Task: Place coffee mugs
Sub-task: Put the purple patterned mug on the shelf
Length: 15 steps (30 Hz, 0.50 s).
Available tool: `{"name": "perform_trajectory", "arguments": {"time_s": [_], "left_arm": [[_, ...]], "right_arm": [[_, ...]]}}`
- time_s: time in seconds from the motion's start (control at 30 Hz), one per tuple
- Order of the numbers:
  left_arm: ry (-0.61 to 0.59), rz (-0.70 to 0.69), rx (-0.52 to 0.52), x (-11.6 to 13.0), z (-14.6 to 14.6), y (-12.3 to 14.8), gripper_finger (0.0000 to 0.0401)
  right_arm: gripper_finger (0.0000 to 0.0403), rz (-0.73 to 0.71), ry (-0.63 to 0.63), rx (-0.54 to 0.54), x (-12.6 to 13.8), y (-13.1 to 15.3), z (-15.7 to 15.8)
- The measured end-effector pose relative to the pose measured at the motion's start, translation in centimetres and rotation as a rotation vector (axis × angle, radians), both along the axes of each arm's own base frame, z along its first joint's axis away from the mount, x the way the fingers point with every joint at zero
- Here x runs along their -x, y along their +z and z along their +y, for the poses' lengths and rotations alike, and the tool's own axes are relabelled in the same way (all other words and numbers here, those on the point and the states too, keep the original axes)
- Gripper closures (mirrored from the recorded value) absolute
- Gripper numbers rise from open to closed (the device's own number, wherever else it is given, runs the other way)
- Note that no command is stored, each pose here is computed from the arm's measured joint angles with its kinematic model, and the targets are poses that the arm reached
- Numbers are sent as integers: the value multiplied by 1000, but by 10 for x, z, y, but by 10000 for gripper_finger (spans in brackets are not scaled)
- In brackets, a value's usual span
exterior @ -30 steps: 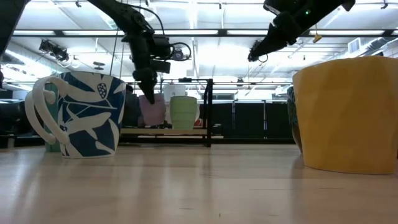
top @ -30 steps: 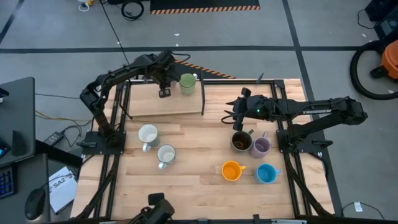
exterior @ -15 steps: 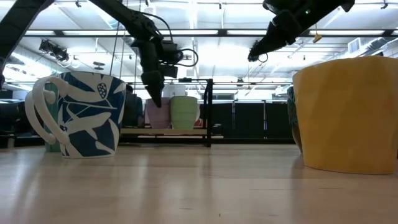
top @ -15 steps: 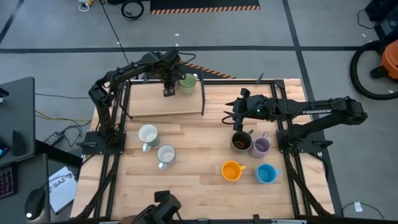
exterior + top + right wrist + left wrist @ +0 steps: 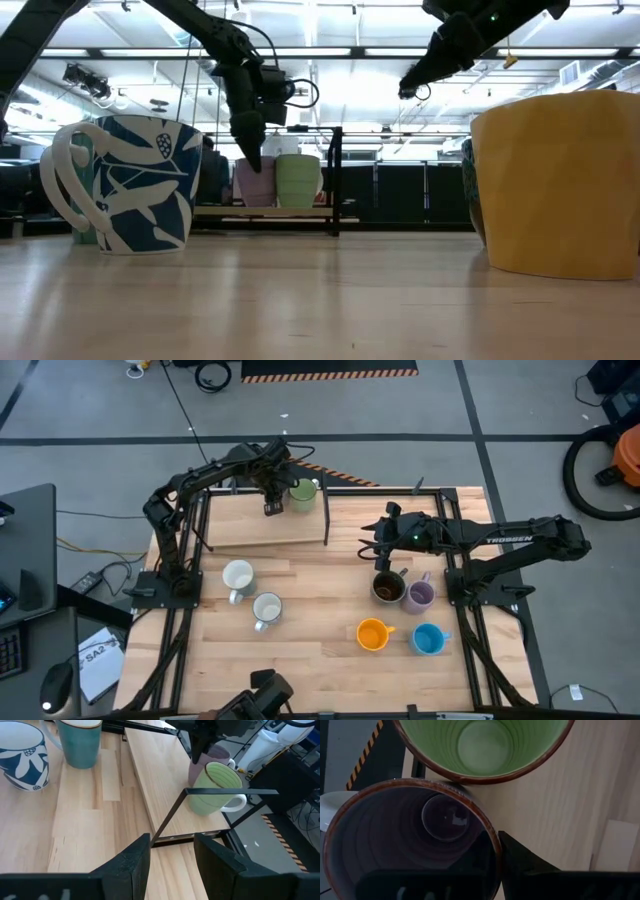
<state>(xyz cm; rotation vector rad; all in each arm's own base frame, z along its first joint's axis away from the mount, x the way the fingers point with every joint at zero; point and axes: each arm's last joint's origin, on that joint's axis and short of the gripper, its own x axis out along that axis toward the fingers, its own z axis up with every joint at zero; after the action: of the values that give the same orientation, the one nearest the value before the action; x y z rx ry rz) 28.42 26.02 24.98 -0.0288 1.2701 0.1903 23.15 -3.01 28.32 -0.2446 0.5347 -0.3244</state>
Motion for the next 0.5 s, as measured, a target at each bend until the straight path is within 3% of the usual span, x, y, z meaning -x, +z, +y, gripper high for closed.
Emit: {"name": "perform_trajectory", "arguments": {"time_s": [0.5], "left_arm": [[-3,40,12,2,-2,8,378]], "right_arm": [[245,-8,4,-6,0,0,0]]}}
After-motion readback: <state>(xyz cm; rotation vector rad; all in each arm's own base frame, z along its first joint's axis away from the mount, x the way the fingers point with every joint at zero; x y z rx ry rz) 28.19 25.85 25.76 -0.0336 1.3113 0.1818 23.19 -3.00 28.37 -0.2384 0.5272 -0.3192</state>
